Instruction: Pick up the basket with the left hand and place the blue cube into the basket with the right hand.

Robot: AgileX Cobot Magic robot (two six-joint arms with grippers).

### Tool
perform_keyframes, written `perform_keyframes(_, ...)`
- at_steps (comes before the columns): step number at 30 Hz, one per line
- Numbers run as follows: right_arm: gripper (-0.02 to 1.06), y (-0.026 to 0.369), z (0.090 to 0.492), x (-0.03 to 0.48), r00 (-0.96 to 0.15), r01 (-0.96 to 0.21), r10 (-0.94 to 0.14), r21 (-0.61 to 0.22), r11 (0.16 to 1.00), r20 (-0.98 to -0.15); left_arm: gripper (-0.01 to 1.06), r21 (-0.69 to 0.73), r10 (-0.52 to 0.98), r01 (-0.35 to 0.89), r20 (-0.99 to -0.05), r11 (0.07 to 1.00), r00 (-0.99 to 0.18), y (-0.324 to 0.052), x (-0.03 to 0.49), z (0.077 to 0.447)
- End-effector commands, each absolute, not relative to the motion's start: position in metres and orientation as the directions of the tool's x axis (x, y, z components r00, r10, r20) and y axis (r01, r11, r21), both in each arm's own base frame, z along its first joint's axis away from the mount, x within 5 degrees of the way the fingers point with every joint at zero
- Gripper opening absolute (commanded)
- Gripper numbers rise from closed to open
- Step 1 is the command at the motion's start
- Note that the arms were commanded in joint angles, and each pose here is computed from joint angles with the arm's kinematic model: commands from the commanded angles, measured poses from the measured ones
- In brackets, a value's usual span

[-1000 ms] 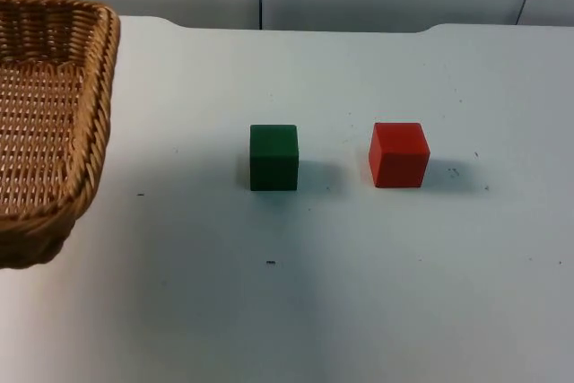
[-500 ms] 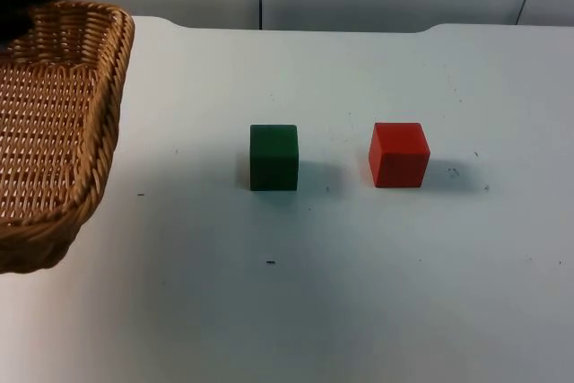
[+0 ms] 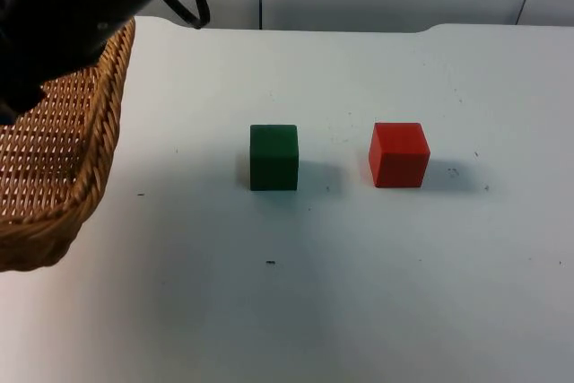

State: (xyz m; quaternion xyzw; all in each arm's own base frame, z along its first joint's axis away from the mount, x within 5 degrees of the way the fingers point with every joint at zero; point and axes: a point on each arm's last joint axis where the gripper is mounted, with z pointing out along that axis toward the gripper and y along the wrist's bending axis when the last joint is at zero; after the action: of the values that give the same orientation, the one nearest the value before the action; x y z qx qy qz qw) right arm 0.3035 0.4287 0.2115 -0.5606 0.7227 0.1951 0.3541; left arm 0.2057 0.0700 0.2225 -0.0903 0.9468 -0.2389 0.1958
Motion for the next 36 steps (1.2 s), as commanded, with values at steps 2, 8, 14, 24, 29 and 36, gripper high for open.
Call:
perform_keyframes(2,0.41,0.431,0.219,0.301,-0.11,-0.948,-0.653,-0.118,0.295,-0.75,0.0,-0.515,-0.275,-0.063,-0.347,0.855,-0.896,0.067,0.209,0.228)
perform_keyframes(8,0.59,0.432,0.219,0.301,-0.112,-0.948,-0.651,-0.116,0.297,-0.751,0.0,-0.519,-0.279,-0.064,-0.348,0.852,-0.895,0.067,0.209,0.229)
perform_keyframes(14,0.59,0.432,0.219,0.302,-0.11,-0.946,-0.646,-0.12,0.3,-0.755,0.0,-0.521,-0.282,-0.065,-0.349,0.851,-0.894,0.067,0.209,0.229)
perform_keyframes(24,0.66,0.435,0.192,0.304,-0.134,-0.949,-0.673,-0.101,0.299,-0.728,0.0,-0.532,-0.287,-0.063,-0.349,0.844,-0.892,0.066,0.21,0.23)
perform_keyframes(29,0.68,0.436,0.186,0.304,-0.143,-0.951,-0.683,-0.093,0.296,-0.717,0.0,-0.534,-0.282,-0.057,-0.35,0.844,-0.893,0.065,0.21,0.23)
perform_keyframes(36,0.79,0.434,0.197,0.304,-0.122,-0.95,-0.68,-0.112,0.291,-0.723,0.0,-0.534,-0.284,-0.058,-0.351,0.844,-0.892,0.065,0.21,0.23)
